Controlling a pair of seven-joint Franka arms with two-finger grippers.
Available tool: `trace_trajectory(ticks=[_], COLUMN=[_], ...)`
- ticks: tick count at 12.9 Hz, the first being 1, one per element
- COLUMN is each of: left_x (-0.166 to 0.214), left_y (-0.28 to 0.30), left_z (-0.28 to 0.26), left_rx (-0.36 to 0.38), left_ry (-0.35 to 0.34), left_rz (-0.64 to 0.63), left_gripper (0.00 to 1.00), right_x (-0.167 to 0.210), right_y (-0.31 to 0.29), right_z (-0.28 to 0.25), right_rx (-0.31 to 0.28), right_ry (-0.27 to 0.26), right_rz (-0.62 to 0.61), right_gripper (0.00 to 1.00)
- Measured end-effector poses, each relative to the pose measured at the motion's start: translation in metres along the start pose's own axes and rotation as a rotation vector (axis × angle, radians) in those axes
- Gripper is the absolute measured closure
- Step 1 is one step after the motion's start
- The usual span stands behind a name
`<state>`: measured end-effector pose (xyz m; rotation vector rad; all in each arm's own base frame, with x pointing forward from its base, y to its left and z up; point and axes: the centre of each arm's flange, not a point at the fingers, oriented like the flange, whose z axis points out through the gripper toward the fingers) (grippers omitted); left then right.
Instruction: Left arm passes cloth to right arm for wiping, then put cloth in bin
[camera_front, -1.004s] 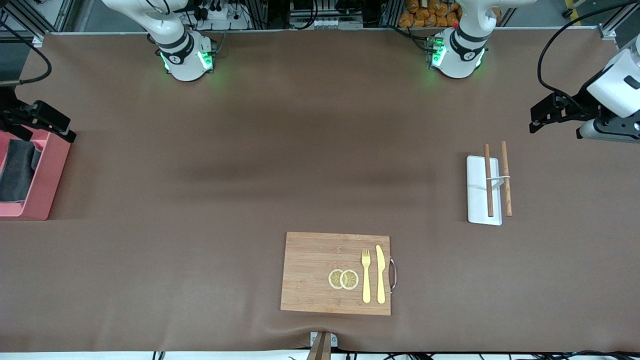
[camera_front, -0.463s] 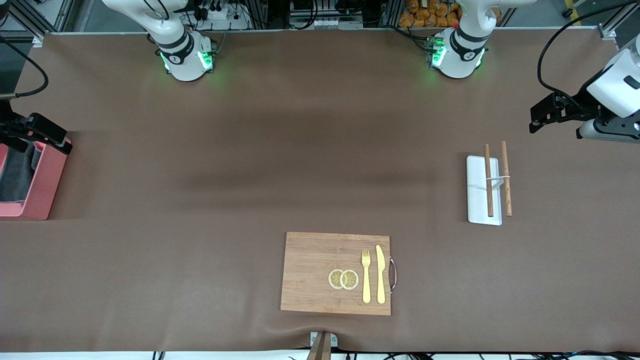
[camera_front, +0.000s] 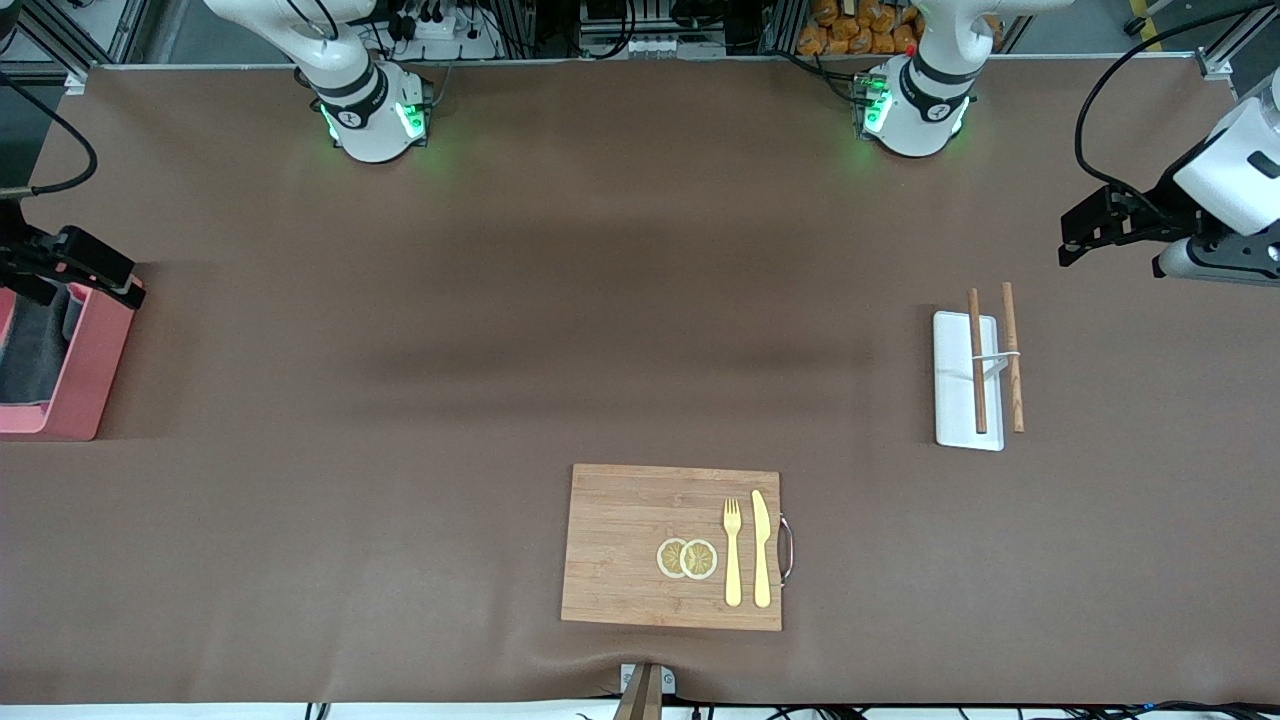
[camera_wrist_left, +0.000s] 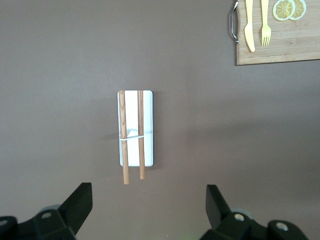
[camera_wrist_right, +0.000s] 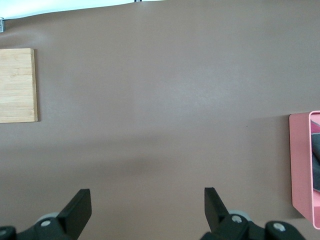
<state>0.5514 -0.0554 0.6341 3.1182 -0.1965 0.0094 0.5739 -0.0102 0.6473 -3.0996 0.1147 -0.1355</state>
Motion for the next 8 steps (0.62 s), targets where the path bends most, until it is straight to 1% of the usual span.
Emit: trace_trajectory(ticks=[8], left_x=[0.0000], left_y=[-0.0006], left_z=[0.0000], left_rx=[0.000], left_ry=[0.000], left_rz=[-0.001], left_gripper=[0.00], right_x=[0.0009], right_y=[0.0001], right_z=[0.0050], right_rx=[-0.001], right_ry=[-0.016], right_rz=[0.000], right_gripper=[0.00])
